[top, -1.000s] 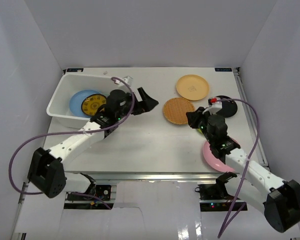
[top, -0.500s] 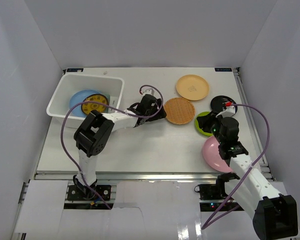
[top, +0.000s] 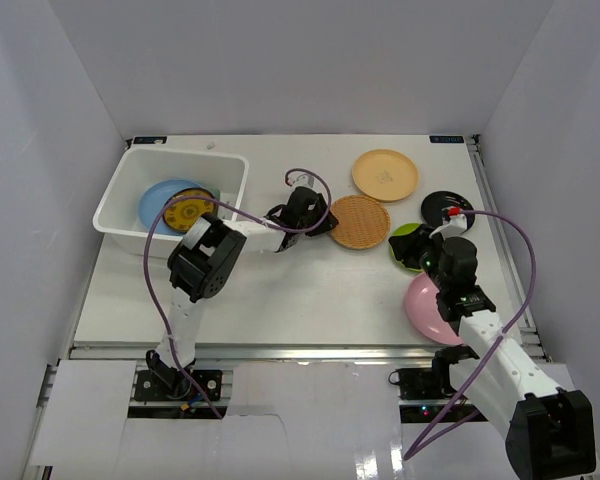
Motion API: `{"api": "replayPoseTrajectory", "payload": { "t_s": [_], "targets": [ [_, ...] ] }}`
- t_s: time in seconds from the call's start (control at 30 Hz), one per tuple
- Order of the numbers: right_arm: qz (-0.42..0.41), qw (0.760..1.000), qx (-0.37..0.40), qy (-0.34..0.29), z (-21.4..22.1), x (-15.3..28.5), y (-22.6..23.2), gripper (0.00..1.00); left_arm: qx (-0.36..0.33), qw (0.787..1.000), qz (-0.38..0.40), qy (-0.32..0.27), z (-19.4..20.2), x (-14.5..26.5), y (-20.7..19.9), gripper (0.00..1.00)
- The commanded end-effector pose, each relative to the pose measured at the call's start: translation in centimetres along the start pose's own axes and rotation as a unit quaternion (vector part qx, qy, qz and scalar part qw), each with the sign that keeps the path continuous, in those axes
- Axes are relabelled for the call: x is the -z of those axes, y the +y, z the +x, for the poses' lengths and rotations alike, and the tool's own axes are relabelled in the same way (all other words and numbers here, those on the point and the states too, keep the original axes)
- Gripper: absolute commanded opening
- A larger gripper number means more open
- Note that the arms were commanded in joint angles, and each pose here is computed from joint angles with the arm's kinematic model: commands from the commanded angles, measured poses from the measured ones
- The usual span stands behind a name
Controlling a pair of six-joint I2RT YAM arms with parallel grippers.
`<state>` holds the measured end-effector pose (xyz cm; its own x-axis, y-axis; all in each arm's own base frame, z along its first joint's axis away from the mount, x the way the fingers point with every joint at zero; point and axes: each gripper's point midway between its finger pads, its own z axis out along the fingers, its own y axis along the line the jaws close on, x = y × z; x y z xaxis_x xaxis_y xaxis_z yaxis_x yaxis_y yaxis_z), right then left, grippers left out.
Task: Place the plates into the plastic bin on the countertop
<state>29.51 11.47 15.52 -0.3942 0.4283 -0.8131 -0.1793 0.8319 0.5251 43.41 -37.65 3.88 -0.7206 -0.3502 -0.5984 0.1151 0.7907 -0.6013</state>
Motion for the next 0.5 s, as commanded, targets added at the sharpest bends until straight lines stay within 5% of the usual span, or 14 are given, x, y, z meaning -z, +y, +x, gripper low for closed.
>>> {"api": "replayPoseTrajectory", "payload": {
  "t_s": [0.0,0.17,0.33,0.47],
  "targets": [
    [-0.021,1.0,0.001,-0.013,-0.9,-0.4,0.9,0.33,0.01,0.999,-0.025,0.026,1.9,-0.2,2.6,0.37],
    [-0.024,1.0,-0.014,-0.011,-1.0,-1.2,1.1,0.33,0.016,0.999,-0.039,0.025,1.9,1.0,3.8,0.02],
    [-0.003,0.999,-0.038,-0.002,-1.9,-4.0,0.8,0.37,0.011,1.0,-0.025,0.004,0.3,4.6,3.5,0.0],
    [0.045,0.998,-0.033,-0.02,-4.0,-6.4,-1.0,0.41,-0.017,0.999,0.029,-0.04,-3.5,8.9,-0.5,0.0]
  ]
}}
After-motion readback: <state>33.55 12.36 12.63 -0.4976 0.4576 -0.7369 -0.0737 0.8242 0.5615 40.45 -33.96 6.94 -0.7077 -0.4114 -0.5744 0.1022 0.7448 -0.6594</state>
